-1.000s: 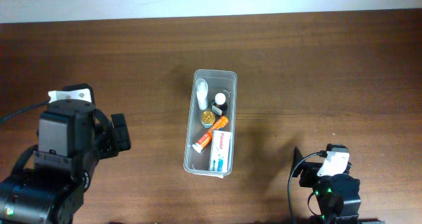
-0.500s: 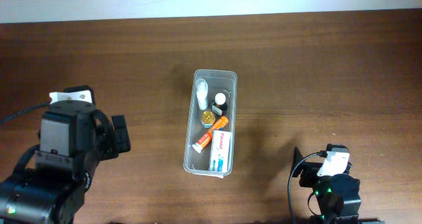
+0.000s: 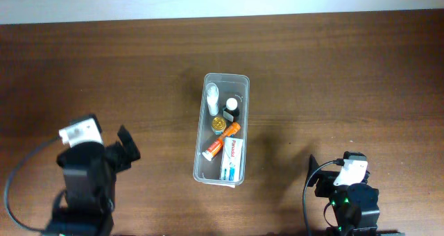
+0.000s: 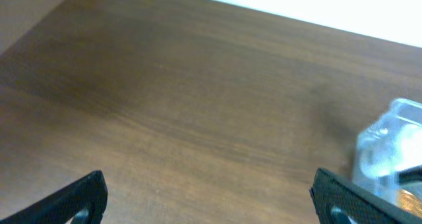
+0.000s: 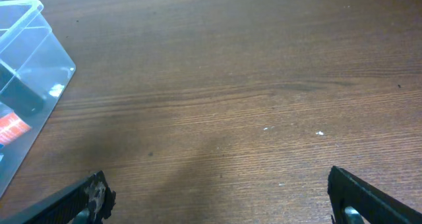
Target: Pack container
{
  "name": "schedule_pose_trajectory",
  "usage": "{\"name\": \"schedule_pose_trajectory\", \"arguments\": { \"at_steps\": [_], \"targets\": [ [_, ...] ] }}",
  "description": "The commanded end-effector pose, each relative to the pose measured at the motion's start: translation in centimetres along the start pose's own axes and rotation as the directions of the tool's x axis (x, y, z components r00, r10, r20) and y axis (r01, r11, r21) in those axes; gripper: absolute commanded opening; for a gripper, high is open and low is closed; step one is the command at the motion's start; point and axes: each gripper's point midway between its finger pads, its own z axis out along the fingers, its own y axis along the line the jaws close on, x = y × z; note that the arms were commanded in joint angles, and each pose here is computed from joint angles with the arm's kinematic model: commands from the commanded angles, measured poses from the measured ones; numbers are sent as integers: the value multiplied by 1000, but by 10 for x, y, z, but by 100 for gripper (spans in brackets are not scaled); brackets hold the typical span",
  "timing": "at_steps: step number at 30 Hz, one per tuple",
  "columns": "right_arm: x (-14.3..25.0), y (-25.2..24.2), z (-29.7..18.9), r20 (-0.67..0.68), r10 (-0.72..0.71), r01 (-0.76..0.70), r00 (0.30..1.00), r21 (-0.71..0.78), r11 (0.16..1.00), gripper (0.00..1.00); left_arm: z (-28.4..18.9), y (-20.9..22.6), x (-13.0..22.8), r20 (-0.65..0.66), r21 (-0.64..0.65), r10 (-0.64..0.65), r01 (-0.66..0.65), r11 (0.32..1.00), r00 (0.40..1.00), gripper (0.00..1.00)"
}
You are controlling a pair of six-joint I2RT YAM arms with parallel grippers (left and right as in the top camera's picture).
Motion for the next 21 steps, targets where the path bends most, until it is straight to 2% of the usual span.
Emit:
{"name": "schedule_pose_trajectory", "arguments": {
  "at_steps": [1,11,21],
  "targets": [
    [2,2,1,2,5,-5,1000,-9,1000,99,3,12,25,33,-5,-33,33,999,999,99],
    [2,2,1,2,5,-5,1000,-9,1000,98,18,25,92,48,13,-57,57,998,997,99],
    [2,2,1,2,5,-5,1000,-9,1000,98,34,28,126,47,15,-58,57,998,997,100]
  ]
}}
